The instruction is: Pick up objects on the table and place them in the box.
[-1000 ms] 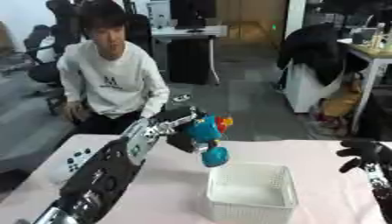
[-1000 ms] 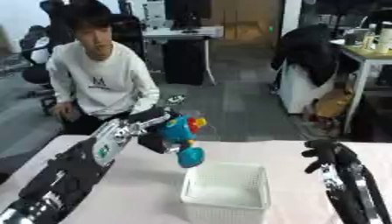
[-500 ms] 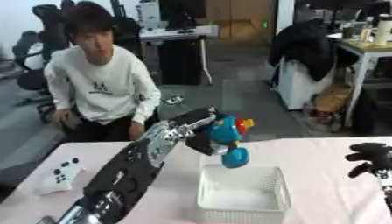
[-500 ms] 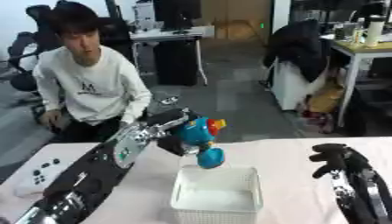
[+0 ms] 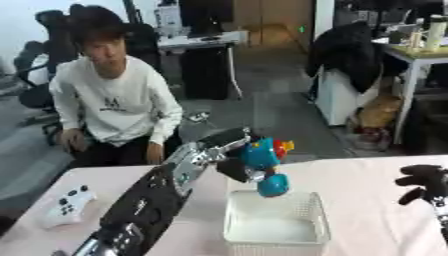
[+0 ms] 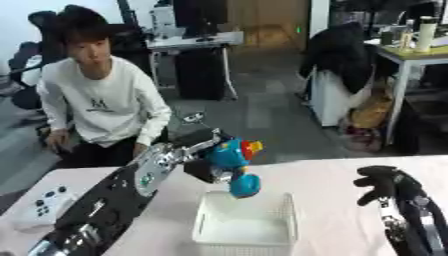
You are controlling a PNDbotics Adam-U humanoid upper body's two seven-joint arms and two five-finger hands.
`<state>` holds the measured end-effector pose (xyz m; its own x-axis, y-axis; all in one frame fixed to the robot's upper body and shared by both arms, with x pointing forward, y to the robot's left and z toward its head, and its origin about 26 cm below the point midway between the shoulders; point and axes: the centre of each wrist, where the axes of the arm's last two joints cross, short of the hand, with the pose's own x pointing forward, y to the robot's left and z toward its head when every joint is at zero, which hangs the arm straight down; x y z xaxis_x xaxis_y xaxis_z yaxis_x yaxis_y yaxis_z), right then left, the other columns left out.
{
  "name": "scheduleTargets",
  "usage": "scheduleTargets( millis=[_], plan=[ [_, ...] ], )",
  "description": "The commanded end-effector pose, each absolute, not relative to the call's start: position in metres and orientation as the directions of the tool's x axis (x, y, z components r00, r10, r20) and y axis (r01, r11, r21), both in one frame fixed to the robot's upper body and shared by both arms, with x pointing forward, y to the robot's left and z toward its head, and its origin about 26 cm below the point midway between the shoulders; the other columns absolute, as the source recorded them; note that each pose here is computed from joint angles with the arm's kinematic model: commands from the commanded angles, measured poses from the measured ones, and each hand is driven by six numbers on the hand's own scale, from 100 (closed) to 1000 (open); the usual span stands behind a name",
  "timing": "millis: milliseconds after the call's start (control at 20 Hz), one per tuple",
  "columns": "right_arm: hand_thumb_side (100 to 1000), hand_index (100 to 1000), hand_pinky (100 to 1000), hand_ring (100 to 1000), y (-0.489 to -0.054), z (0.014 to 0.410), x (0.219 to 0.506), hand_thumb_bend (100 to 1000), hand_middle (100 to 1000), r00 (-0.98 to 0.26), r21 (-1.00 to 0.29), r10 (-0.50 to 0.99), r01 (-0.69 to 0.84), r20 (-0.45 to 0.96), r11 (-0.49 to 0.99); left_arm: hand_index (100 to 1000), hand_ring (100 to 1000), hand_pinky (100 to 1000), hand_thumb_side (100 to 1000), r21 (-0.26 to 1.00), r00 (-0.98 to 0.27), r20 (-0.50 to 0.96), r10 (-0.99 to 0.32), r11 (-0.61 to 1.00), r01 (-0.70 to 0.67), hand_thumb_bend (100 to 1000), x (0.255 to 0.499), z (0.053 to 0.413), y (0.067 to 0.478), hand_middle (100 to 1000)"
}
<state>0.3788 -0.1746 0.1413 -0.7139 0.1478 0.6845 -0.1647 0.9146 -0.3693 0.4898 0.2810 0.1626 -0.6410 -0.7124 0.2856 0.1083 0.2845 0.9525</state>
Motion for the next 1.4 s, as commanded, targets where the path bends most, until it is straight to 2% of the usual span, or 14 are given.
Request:
scheduleTargets(
  millis=[50,550,600,650,700,750,800,850,900,950,1000,1100,1250,1400],
  plan=[
    [757,728,459,635,-0.171,0.152,0.379,100,665,-0.741,-0.371,0.134,-0.164,0.658,0.914,348,100,100,584,0.964,-0.656,0.251,-0.712,0.247,0.101,100,0.493,0.179,0.28,100],
    [758,728,459,635,-0.171,0.151,0.378,100,665,-0.739,-0.369,0.133,-0.166,0.661,0.914,390,100,100,586,0.965,-0.664,0.257,-0.702,0.155,0.209,100,0.493,0.164,0.28,100],
    [759,728,460,635,-0.171,0.151,0.378,100,665,-0.738,-0.369,0.133,-0.166,0.661,0.914,746,457,250,684,0.963,-0.662,0.257,-0.704,0.131,0.235,148,0.493,0.162,0.281,530],
    [759,728,460,635,-0.171,0.151,0.378,100,665,-0.738,-0.369,0.134,-0.165,0.662,0.915,746,457,250,684,0.959,-0.663,0.239,-0.71,0.064,0.277,148,0.493,0.161,0.281,530],
    [759,728,460,635,-0.171,0.15,0.378,100,665,-0.737,-0.37,0.136,-0.164,0.663,0.915,963,868,882,702,0.949,-0.666,0.219,-0.713,-0.004,0.316,573,0.492,0.161,0.281,874],
    [757,728,459,635,-0.172,0.15,0.378,100,665,-0.736,-0.369,0.137,-0.163,0.663,0.915,952,855,864,718,0.934,-0.673,0.199,-0.712,-0.069,0.35,490,0.492,0.163,0.281,858],
    [758,728,460,635,-0.172,0.15,0.378,100,665,-0.735,-0.369,0.137,-0.163,0.664,0.915,1000,959,995,685,0.922,-0.678,0.189,-0.71,-0.109,0.372,696,0.492,0.166,0.282,951],
    [758,728,460,635,-0.172,0.149,0.378,100,665,-0.734,-0.369,0.138,-0.162,0.665,0.915,1000,930,969,687,0.912,-0.685,0.182,-0.705,-0.14,0.386,659,0.492,0.169,0.282,929],
    [759,728,460,635,-0.173,0.149,0.378,100,665,-0.733,-0.369,0.139,-0.162,0.665,0.915,1000,1000,1000,688,0.905,-0.689,0.179,-0.702,-0.156,0.395,773,0.492,0.171,0.283,993],
    [754,728,460,635,-0.173,0.148,0.378,100,665,-0.733,-0.369,0.139,-0.161,0.666,0.915,1000,992,1000,686,0.902,-0.694,0.177,-0.698,-0.167,0.398,736,0.492,0.174,0.283,974],
    [759,729,460,636,-0.173,0.148,0.378,100,666,-0.732,-0.369,0.139,-0.161,0.667,0.916,1000,1000,1000,679,0.9,-0.696,0.177,-0.696,-0.173,0.401,863,0.491,0.176,0.283,1000],
    [759,729,460,636,-0.173,0.148,0.378,100,666,-0.731,-0.368,0.14,-0.161,0.668,0.916,1000,1000,1000,651,0.903,-0.702,0.176,-0.69,-0.171,0.394,888,0.491,0.182,0.284,1000],
    [760,729,460,636,-0.174,0.146,0.378,100,666,-0.727,-0.369,0.145,-0.158,0.671,0.916,1000,1000,1000,647,0.923,-0.707,0.173,-0.686,-0.136,0.359,872,0.489,0.191,0.289,1000],
    [760,729,460,636,-0.176,0.144,0.378,100,666,-0.723,-0.369,0.15,-0.155,0.675,0.917,1000,979,987,645,0.947,-0.707,0.183,-0.683,-0.071,0.314,715,0.486,0.198,0.295,992]
  ],
)
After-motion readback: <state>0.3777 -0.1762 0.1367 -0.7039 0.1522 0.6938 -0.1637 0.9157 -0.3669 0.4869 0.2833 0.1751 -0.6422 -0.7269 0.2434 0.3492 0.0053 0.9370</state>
